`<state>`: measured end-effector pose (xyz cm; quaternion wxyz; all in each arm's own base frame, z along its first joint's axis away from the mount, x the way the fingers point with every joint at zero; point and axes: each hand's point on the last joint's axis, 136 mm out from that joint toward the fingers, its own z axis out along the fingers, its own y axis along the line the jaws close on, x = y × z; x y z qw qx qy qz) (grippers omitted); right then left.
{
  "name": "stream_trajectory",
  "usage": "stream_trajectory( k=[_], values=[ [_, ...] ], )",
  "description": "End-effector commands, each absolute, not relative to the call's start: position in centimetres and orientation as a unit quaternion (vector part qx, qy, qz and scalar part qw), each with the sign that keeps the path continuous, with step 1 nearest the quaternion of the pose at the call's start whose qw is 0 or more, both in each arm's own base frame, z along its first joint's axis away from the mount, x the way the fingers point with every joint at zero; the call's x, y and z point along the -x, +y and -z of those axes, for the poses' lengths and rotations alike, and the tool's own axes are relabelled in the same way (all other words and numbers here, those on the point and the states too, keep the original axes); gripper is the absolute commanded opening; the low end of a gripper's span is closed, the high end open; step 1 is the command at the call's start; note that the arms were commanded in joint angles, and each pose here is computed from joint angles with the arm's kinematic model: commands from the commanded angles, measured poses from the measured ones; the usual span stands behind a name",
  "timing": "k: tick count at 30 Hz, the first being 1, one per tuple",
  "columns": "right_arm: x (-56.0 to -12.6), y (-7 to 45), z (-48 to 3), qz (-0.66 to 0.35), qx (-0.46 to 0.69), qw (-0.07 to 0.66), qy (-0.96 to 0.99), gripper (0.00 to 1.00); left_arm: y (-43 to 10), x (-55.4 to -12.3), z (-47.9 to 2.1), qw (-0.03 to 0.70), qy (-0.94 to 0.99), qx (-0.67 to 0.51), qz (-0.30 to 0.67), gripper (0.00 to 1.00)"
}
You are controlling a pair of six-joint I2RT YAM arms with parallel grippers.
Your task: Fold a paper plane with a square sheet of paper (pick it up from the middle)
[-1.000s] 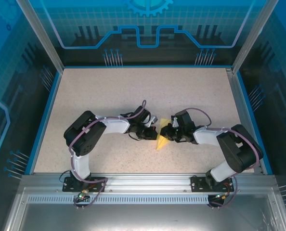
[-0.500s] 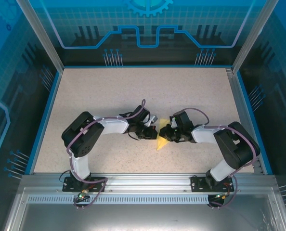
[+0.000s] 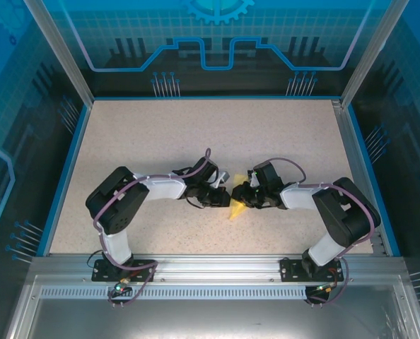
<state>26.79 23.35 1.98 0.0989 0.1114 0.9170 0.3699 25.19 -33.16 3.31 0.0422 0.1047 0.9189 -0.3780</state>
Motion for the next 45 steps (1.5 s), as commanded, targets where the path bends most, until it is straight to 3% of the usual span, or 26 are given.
stream_trajectory(
  k=[1, 23, 35, 45],
  values=[
    [-26.1, 23.7, -1.4, -0.373, -0.111, 0.086, 0.917, 0.31, -34.2, -24.6, -4.4, 0.042, 0.907, -0.116, 0.402, 0.17],
    [-25.9, 23.8, -1.3, -0.385, -0.133, 0.079, 0.910, 0.29, -34.4, -24.4, -1.9, 0.037, 0.924, -0.123, 0.360, 0.22],
    [-26.2, 24.1, -2.1, -0.393, -0.131, 0.086, 0.906, 0.29, -33.1, -24.6, -0.1, 0.039, 0.942, -0.131, 0.307, 0.07],
    [-27.0, 22.7, -3.5, -0.381, -0.137, 0.112, 0.907, 0.37, -31.7, -24.5, 2.1, 0.035, 0.955, -0.150, 0.252, 0.00]
  ],
)
